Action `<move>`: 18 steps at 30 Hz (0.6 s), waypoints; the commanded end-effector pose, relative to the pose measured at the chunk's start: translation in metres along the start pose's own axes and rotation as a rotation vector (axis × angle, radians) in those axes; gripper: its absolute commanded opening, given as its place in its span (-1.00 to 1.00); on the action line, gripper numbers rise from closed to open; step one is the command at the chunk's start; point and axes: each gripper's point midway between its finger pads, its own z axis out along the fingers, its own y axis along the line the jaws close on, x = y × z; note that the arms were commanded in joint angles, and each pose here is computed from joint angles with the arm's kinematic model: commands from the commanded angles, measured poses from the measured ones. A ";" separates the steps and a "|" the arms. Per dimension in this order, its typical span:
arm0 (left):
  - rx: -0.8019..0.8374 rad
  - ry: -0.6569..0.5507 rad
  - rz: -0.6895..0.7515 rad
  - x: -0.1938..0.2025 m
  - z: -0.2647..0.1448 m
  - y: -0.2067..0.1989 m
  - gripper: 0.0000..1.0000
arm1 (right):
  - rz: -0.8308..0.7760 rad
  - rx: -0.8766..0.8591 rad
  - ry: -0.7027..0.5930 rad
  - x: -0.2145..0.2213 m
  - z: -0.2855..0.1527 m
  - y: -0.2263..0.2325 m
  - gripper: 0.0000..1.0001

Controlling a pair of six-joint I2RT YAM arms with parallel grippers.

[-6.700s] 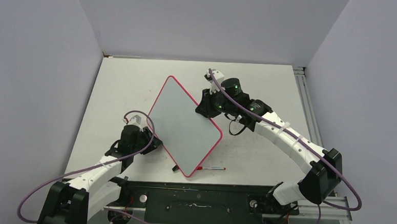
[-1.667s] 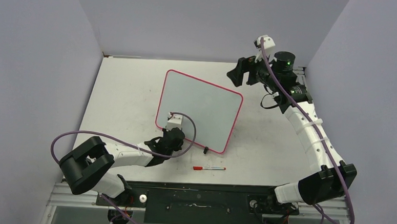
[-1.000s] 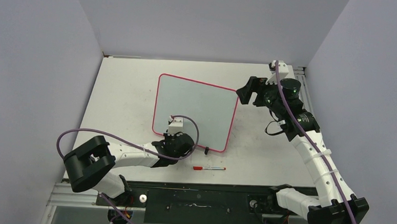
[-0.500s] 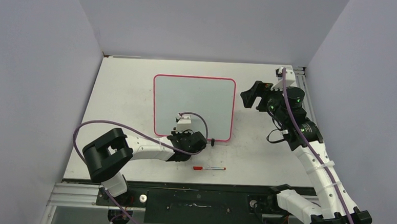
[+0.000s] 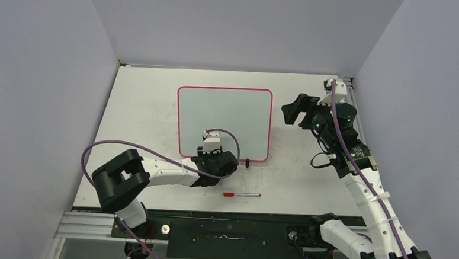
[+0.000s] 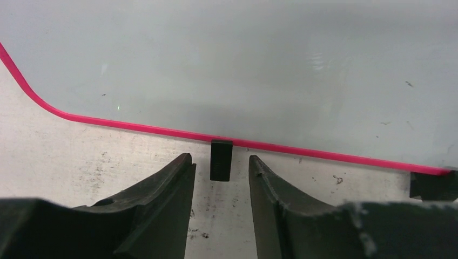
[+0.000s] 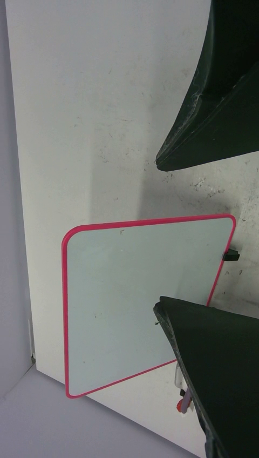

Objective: Write a sentence on the whiteboard
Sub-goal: Adjust the whiteboard stand at the center of the board.

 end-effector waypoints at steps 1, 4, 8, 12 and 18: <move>0.083 -0.037 -0.065 -0.016 -0.017 -0.015 -0.17 | -0.009 0.004 -0.059 -0.017 -0.007 0.001 0.79; 0.127 -0.049 -0.038 -0.020 -0.030 -0.021 -0.08 | -0.011 0.004 -0.057 -0.016 -0.008 0.001 0.79; 0.205 -0.035 0.007 -0.019 -0.053 -0.024 0.21 | -0.022 -0.004 -0.060 -0.016 -0.010 0.002 0.79; 0.430 -0.018 0.051 -0.021 -0.086 -0.034 0.44 | -0.047 -0.025 -0.075 -0.017 -0.015 0.005 0.80; 0.774 0.090 0.400 0.017 -0.122 -0.048 0.58 | -0.065 -0.073 -0.126 -0.020 -0.027 0.012 0.79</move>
